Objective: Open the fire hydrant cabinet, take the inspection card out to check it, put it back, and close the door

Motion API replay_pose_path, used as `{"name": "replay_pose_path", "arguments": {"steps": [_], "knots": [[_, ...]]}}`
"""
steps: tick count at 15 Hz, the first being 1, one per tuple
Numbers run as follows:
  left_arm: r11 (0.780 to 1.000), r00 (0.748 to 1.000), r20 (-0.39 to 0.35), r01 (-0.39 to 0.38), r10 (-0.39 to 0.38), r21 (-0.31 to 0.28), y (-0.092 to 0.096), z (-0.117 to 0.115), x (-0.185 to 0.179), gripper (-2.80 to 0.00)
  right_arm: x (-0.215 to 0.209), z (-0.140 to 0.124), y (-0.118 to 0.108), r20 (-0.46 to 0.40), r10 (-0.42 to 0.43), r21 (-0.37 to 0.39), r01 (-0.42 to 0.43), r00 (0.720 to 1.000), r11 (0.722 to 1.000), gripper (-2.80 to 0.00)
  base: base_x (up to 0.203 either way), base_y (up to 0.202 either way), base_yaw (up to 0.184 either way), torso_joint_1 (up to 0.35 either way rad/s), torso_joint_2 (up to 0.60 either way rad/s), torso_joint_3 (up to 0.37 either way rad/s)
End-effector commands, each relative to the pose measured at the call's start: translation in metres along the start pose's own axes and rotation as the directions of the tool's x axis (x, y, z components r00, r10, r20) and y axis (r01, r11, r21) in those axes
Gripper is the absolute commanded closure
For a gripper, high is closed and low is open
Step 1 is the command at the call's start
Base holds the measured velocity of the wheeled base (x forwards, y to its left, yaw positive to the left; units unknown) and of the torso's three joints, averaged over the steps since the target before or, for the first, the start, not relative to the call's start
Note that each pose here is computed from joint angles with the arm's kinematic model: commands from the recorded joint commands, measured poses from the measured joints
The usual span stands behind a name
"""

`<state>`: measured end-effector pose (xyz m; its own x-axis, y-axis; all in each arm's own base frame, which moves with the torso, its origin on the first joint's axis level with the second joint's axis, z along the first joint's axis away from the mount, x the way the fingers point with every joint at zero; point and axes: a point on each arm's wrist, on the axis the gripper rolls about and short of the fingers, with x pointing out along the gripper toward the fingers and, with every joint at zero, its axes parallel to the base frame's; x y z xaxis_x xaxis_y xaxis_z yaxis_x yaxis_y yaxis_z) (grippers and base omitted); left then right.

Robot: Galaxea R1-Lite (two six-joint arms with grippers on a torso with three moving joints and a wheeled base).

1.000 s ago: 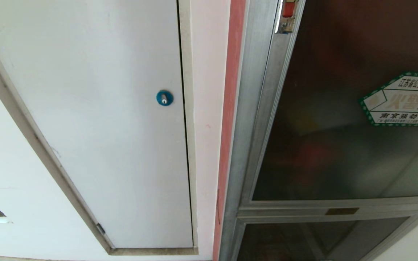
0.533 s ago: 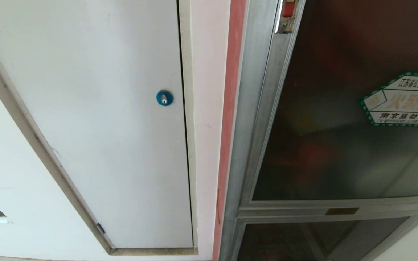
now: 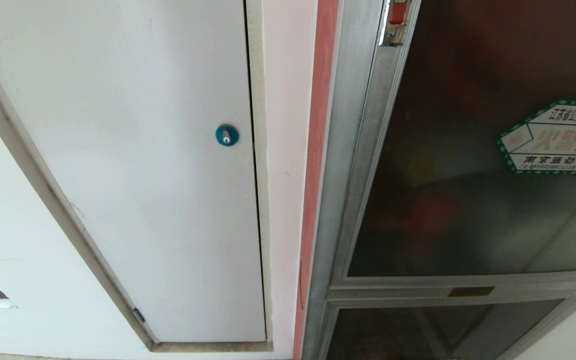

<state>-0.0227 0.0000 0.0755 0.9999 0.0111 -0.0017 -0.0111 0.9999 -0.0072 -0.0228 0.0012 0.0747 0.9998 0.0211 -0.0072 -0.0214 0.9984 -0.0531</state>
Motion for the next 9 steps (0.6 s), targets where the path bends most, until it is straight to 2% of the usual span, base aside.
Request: {"name": "replay_pose_path", "arguments": {"steps": [1,9], "knots": [[1.000,1.000,-0.003,-0.001,0.001,0.000,0.0000,-0.0004,0.0002,0.00,0.0001,0.0000,0.0000,-0.002,0.001,0.001,-0.001,1.000,1.000,0.00,0.000,0.000,0.000,0.000,0.00,0.000],[1.000,1.000,-0.002,-0.001,0.001,0.000,0.0000,-0.0004,0.0001,0.00,0.0001,0.0001,-0.0001,0.000,-0.004,0.014,0.004,1.000,1.000,0.00,0.000,0.000,0.000,0.000,0.00,0.000]]}}
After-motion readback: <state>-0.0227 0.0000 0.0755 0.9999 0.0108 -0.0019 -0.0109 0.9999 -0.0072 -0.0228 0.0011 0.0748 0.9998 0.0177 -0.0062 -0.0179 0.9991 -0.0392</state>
